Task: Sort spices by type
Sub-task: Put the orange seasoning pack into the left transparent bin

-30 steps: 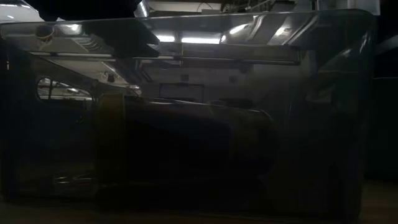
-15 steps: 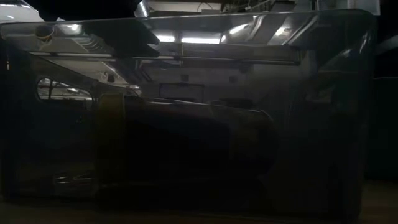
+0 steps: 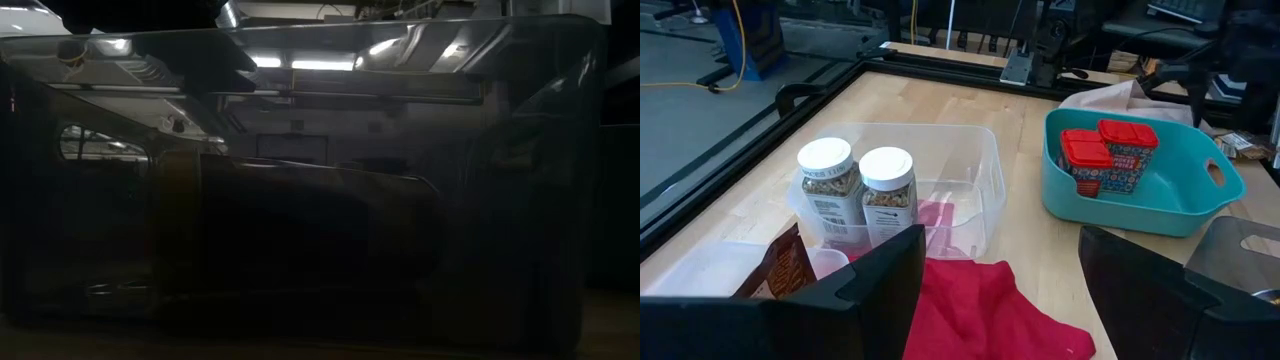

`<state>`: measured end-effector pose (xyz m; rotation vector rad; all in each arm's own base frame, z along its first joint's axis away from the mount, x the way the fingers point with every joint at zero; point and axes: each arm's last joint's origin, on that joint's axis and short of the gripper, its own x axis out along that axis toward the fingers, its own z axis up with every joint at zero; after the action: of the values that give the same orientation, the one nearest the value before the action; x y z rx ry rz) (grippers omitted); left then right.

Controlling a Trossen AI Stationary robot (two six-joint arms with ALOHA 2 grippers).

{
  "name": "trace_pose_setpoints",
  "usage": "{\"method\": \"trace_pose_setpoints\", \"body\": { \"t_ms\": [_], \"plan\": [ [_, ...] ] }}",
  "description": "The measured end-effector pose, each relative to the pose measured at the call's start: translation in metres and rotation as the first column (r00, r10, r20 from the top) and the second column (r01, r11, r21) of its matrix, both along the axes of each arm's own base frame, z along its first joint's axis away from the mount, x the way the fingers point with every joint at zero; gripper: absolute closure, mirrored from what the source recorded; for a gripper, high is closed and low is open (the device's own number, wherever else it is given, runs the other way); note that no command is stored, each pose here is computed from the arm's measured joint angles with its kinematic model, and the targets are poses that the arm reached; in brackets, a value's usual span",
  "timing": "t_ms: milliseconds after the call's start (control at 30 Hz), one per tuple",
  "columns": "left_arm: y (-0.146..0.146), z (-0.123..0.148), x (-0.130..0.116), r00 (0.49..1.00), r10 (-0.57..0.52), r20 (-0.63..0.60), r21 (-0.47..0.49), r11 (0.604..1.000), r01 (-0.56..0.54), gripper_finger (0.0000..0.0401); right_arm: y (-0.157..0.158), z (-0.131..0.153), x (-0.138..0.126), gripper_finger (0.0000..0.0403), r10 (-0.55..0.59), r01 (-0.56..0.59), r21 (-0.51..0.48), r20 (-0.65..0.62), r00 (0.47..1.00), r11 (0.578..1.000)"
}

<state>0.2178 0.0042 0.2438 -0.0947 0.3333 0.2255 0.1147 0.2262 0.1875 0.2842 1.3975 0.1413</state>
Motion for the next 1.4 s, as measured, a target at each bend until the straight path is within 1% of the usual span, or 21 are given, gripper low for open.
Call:
{"method": "trace_pose_setpoints", "body": {
  "t_ms": [133, 200, 433, 700, 1000, 1400],
  "plan": [
    [0.0, 0.0, 0.0, 1.0, 0.0, 0.0, 0.0, 1.0, 0.0, 0.0146, 0.004, 0.002, 0.002, 0.0166, 0.03, -0.031, 0.042, 0.034, 0.999, 0.999],
    [0.0, 0.0, 0.0, 1.0, 0.0, 0.0, 0.0, 1.0, 0.0, 0.0146, 0.005, 0.002, 0.002, 0.0166, 0.048, -0.05, 0.044, 0.044, 0.998, 0.998],
    [0.0, 0.0, 0.0, 1.0, 0.0, -0.001, 0.0, 1.0, 0.0, 0.0146, 0.007, -0.009, 0.004, 0.0166, 0.076, -0.076, -0.022, 0.029, 0.997, 0.997],
    [0.0, 0.0, 0.0, 1.0, 0.0, 0.0, 0.0, 1.0, 0.0, 0.0146, 0.009, -0.021, 0.005, 0.0166, 0.098, -0.098, -0.062, -0.001, 0.995, 0.993],
    [0.0, 0.0, 0.0, 1.0, 0.0, -0.001, 0.0, 1.0, 0.0, 0.0146, 0.01, -0.021, 0.003, 0.0166, 0.112, -0.113, -0.036, -0.045, 0.993, 0.993],
    [0.0, 0.0, 0.0, 1.0, 0.0, -0.001, 0.0, 1.0, 0.0, 0.0146, 0.01, -0.021, 0.003, 0.0166, 0.112, -0.113, -0.035, -0.044, 0.993, 0.993]
  ]
}}
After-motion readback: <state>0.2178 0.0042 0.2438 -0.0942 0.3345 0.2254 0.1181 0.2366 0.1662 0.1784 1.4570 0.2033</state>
